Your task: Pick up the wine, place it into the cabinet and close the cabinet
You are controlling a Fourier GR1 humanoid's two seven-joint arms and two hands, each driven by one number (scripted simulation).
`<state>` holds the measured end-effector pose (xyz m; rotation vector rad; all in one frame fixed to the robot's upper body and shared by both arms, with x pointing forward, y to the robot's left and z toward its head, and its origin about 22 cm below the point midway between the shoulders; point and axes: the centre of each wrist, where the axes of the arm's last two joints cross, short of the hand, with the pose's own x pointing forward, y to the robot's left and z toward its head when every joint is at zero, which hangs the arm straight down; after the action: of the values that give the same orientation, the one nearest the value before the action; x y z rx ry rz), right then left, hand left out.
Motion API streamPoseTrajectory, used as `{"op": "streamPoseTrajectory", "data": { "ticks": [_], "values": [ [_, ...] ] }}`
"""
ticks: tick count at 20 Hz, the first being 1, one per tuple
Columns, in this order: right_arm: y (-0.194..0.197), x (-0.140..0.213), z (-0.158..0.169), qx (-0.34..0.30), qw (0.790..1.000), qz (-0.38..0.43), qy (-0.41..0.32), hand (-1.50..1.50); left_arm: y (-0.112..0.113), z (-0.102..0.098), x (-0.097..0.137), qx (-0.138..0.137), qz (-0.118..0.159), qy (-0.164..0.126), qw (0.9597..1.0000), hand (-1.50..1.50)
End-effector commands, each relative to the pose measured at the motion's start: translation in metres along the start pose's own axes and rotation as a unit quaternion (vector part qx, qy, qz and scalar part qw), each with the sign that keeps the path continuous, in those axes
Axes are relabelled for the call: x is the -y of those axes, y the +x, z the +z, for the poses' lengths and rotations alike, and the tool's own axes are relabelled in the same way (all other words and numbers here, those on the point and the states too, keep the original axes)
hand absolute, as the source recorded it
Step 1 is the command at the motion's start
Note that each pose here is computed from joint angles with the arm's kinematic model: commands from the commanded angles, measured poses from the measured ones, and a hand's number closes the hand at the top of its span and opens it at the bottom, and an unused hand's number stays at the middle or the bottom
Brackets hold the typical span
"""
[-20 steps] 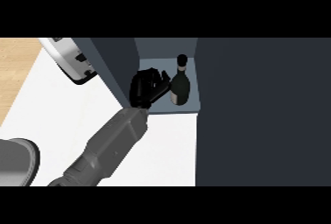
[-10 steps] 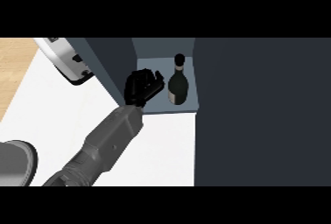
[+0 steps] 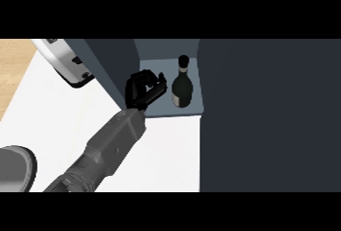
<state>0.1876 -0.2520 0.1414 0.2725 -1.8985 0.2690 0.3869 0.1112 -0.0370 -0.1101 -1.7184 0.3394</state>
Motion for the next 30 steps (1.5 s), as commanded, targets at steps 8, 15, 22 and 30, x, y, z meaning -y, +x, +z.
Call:
{"op": "streamPoseTrajectory", "data": {
  "ticks": [8,15,22,30],
  "values": [
    [0.016,0.01,0.004,0.002,1.0,0.009,-0.016,-1.5,-0.006,0.007,-0.015,0.071,0.005,-0.016,0.9974,-1.5],
    [0.02,-0.012,0.008,-0.014,1.0,0.014,-0.005,-1.5,-0.004,0.019,-0.006,0.063,0.0,-0.024,0.9978,-1.5],
    [0.014,0.002,0.022,-0.016,1.0,0.011,-0.02,-1.5,0.016,0.052,-0.002,0.052,0.011,-0.094,0.9941,-1.5],
    [0.012,0.006,0.007,0.001,1.0,0.013,-0.018,-1.5,0.071,0.117,0.012,0.042,0.032,-0.159,0.9858,-1.5]
  ]
}}
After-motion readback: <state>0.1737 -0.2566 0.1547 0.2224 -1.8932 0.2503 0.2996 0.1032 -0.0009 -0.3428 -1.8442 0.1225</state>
